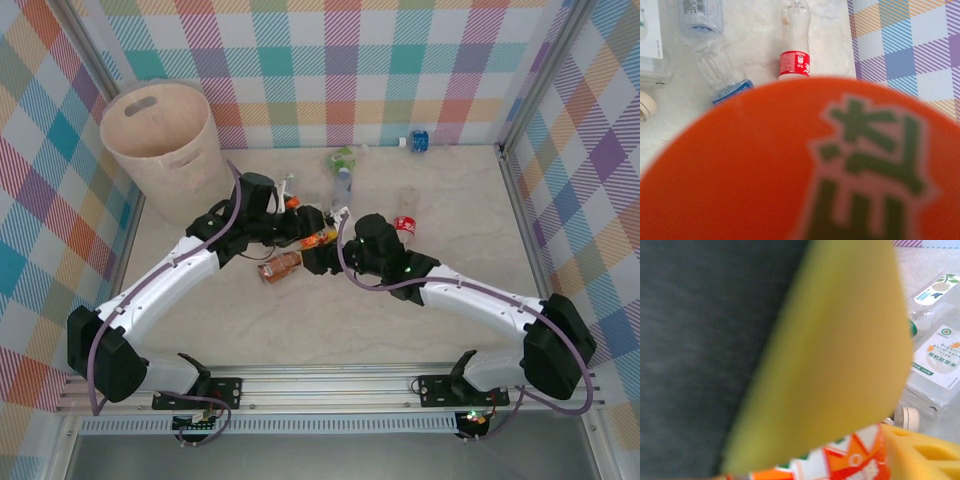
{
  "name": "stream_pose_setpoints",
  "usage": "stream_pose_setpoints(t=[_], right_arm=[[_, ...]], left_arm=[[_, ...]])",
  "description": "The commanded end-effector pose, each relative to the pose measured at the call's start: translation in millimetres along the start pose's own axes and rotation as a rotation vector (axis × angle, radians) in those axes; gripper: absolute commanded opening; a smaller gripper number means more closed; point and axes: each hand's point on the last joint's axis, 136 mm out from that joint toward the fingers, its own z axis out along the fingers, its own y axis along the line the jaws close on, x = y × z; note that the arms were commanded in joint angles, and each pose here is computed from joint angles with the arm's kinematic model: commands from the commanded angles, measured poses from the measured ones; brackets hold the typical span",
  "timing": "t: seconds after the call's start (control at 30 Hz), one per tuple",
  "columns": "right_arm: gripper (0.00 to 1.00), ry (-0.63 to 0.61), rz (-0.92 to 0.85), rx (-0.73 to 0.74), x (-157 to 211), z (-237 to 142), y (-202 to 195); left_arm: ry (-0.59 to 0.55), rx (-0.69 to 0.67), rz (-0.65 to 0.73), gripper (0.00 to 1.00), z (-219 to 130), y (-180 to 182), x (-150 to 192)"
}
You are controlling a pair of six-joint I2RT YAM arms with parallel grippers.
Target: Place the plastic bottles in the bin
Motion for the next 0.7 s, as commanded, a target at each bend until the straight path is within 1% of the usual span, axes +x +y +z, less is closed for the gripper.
stream_pose_setpoints(t=[0.0, 0.17, 0.33, 0.4, 0.5, 0.67], right_arm=[[0.90, -0.021, -0.082, -0.089, -17, -7, 23], [1.00, -0.017, -0.143, -0.054, -16, -17, 19], [1.00, -0.072, -0.175, -0.014, -24, -30, 15], [1.00, -0.106, -0.179, 0.001, -28, -34, 13], [1.00, -0.152, -0.160, 0.092, -35, -42, -1], [1.00, -0.194, -0.116, 0.258, -38, -57, -29]], left_arm=[[-0.070, -0.021, -0.022, 0.51, -13, 3, -18], [-0.127, -0.019, -0.046, 0.47, -21, 8, -36], [-0.178, -0.048, -0.062, 0.45, -28, 16, -53], [-0.214, -0.092, -0.076, 0.44, -35, 23, -62], [-0.265, -0.136, -0.108, 0.45, -45, 32, -77], [-0.377, -0.201, -0.105, 0.43, -69, 40, -110]])
